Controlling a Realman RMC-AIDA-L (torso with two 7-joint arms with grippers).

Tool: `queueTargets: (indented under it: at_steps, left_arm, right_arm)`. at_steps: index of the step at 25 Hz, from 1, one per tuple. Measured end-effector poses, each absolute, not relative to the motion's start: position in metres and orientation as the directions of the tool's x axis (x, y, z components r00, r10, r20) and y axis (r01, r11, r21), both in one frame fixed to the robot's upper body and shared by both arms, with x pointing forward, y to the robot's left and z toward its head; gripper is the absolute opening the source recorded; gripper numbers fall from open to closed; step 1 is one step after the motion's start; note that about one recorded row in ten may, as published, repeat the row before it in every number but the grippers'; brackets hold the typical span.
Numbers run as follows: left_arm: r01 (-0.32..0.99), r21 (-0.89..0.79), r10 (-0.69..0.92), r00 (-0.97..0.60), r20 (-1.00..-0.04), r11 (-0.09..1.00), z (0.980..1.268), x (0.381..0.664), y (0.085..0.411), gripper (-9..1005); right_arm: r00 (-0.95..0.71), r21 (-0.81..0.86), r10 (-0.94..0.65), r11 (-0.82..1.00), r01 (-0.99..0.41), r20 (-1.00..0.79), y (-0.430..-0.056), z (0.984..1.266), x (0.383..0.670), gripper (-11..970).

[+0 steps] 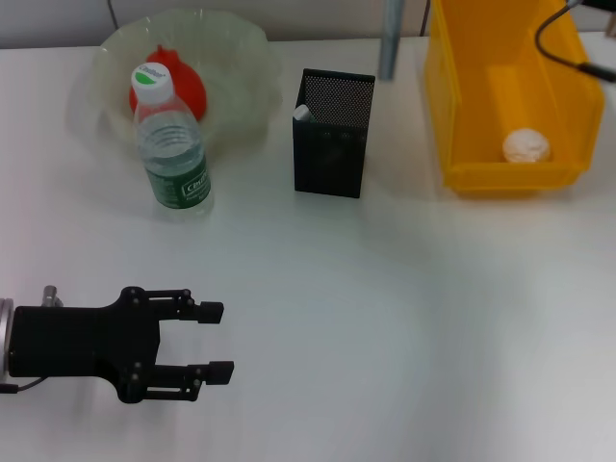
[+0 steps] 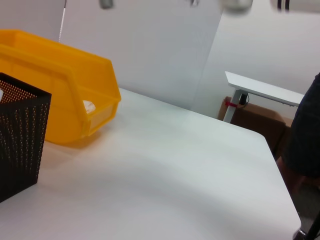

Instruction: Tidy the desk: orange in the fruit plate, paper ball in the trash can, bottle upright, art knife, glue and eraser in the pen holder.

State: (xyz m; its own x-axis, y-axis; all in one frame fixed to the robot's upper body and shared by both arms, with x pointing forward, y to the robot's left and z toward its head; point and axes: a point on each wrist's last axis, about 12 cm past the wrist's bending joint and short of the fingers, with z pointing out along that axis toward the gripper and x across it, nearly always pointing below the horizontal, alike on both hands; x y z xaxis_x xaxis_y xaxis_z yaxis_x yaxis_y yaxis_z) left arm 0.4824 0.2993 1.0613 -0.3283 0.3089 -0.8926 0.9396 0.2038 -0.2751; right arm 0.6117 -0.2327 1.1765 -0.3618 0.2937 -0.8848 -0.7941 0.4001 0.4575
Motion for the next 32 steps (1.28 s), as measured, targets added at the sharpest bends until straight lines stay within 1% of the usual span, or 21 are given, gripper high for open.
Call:
queueTargets:
  at_steps: [1, 3, 4, 5, 6, 9, 10, 15, 16, 17, 19, 20, 21, 22, 24, 26, 28, 29, 30, 31, 32]
  left_arm:
    - [0.94, -0.275, 0.309, -0.328, -0.893, 0.204, 1.061, 0.482, 0.299, 734]
    - [0.941, -0.271, 0.309, -0.323, -0.894, 0.201, 1.061, 0.483, 0.298, 734]
    - [0.942, -0.27, 0.311, -0.322, -0.894, 0.2, 1.061, 0.484, 0.297, 734]
    - [0.942, -0.269, 0.311, -0.321, -0.894, 0.2, 1.061, 0.484, 0.297, 734]
    - [0.942, -0.269, 0.311, -0.321, -0.894, 0.2, 1.061, 0.484, 0.297, 734]
    - [0.942, -0.268, 0.312, -0.321, -0.894, 0.2, 1.061, 0.484, 0.296, 734]
    - [0.942, -0.268, 0.312, -0.321, -0.894, 0.2, 1.061, 0.484, 0.296, 734]
    - [0.941, -0.268, 0.308, -0.322, -0.895, 0.206, 1.061, 0.483, 0.298, 734]
    - [0.94, -0.266, 0.3, -0.322, -0.898, 0.213, 1.061, 0.484, 0.298, 734]
    - [0.939, -0.264, 0.293, -0.321, -0.901, 0.219, 1.062, 0.484, 0.299, 735]
    - [0.937, -0.261, 0.273, -0.32, -0.907, 0.231, 1.063, 0.485, 0.299, 735]
    - [0.936, -0.259, 0.258, -0.318, -0.912, 0.238, 1.064, 0.485, 0.299, 735]
    - [0.936, -0.258, 0.255, -0.317, -0.914, 0.239, 1.064, 0.485, 0.299, 735]
    - [0.936, -0.257, 0.251, -0.315, -0.915, 0.239, 1.065, 0.485, 0.299, 735]
    - [0.936, -0.26, 0.245, -0.317, -0.916, 0.236, 1.066, 0.485, 0.299, 735]
    - [0.937, -0.267, 0.236, -0.318, -0.918, 0.224, 1.069, 0.485, 0.301, 735]
    - [0.94, -0.268, 0.227, -0.314, -0.922, 0.209, 1.072, 0.484, 0.303, 735]
    - [0.94, -0.268, 0.227, -0.314, -0.922, 0.209, 1.072, 0.484, 0.303, 735]
    - [0.945, -0.268, 0.209, -0.306, -0.929, 0.189, 1.078, 0.483, 0.307, 735]
    - [0.945, -0.268, 0.209, -0.306, -0.929, 0.189, 1.078, 0.483, 0.307, 735]
    - [0.946, -0.273, 0.195, -0.306, -0.932, 0.177, 1.082, 0.482, 0.309, 735]
  right_arm:
    - [-0.362, 0.458, 0.294, 0.4, -0.794, -0.885, -0.233, 1.177, 0.612, 147]
    - [-0.281, 0.43, 0.365, 0.437, -0.79, -0.888, -0.227, 1.158, 0.614, 147]
    - [-0.247, 0.413, 0.376, 0.467, -0.782, -0.893, -0.223, 1.148, 0.614, 146]
    - [-0.205, 0.379, 0.36, 0.525, -0.762, -0.91, -0.211, 1.134, 0.618, 146]
    - [-0.205, 0.379, 0.36, 0.525, -0.762, -0.91, -0.211, 1.134, 0.618, 146]
    - [-0.216, 0.353, 0.291, 0.592, -0.725, -0.932, -0.193, 1.114, 0.623, 146]
    - [-0.241, 0.34, 0.24, 0.62, -0.707, -0.94, -0.186, 1.105, 0.626, 146]
    - [-0.286, 0.342, 0.193, 0.631, -0.697, -0.939, -0.182, 1.096, 0.625, 148]
    - [-0.286, 0.342, 0.193, 0.631, -0.697, -0.939, -0.182, 1.096, 0.625, 169]
    - [-0.311, 0.391, 0.239, 0.611, -0.688, -0.92, -0.189, 1.099, 0.623, 191]
    - [-0.316, 0.411, 0.264, 0.592, -0.693, -0.911, -0.194, 1.102, 0.621, 234]
    - [-0.323, 0.449, 0.316, 0.529, -0.72, -0.892, -0.207, 1.111, 0.612, 255]
    - [-0.323, 0.449, 0.316, 0.529, -0.72, -0.892, -0.207, 1.111, 0.612, 296]
    - [-0.317, 0.445, 0.323, 0.498, -0.744, -0.892, -0.214, 1.115, 0.605, 337]
    - [-0.315, 0.435, 0.324, 0.426, -0.793, -0.892, -0.231, 1.123, 0.588, 419]
    - [-0.308, 0.405, 0.295, 0.368, -0.837, -0.904, -0.254, 1.125, 0.564, 501]
    - [-0.3, 0.361, 0.229, 0.304, -0.881, -0.926, -0.275, 1.12, 0.535, 721]
    - [-0.294, 0.336, 0.186, 0.269, -0.903, -0.938, -0.282, 1.117, 0.522, 726]
    - [-0.29, 0.301, 0.082, 0.179, -0.937, -0.953, -0.289, 1.104, 0.495, 731]
    - [-0.29, 0.301, 0.082, 0.179, -0.937, -0.953, -0.289, 1.104, 0.495, 736]
    - [-0.296, 0.298, 0.037, 0.138, -0.944, -0.954, -0.29, 1.098, 0.484, 741]
